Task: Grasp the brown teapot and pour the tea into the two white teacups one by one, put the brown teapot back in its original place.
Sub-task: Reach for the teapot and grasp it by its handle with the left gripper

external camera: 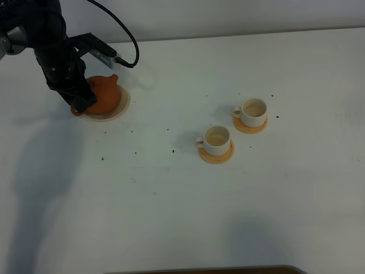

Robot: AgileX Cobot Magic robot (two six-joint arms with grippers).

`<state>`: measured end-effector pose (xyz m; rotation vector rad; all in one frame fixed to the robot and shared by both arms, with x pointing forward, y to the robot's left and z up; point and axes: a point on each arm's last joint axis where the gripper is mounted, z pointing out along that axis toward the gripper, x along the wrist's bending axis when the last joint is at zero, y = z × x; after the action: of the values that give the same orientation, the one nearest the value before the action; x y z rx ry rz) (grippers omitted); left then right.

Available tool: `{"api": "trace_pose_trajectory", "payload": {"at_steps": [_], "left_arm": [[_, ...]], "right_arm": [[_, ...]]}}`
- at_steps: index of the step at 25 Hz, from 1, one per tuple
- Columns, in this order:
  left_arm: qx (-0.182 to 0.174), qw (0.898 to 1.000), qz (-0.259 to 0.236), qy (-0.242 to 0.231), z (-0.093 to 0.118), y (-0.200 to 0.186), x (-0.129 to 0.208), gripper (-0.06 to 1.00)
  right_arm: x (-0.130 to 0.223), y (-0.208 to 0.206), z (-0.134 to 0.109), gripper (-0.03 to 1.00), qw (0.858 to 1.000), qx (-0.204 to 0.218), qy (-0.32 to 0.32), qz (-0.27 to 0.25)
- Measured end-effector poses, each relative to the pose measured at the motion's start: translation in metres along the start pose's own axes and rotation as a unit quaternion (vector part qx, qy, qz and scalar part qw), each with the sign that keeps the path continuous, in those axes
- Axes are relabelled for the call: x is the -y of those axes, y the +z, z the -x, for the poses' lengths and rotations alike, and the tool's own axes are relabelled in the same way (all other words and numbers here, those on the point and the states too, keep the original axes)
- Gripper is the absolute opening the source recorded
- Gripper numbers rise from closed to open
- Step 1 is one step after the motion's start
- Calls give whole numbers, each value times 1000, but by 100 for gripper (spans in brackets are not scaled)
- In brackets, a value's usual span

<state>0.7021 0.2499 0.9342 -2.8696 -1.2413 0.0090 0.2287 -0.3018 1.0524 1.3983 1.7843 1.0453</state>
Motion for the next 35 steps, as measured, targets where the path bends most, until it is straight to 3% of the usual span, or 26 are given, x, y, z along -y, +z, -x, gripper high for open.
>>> {"api": "trace_pose_trajectory", "payload": {"at_steps": [8,27,35], "left_arm": [[5,1000,-7,0,1,0,1,26],[2,1000,10,-2,1,-4,-2,25],[7,1000,14,-3,4,-4,-4,15]], "right_arm": [[0,0,0,24,1000,-1,0,0],[0,0,0,24,1000,-1,0,0],[0,0,0,24,1000,-1,0,0]]}}
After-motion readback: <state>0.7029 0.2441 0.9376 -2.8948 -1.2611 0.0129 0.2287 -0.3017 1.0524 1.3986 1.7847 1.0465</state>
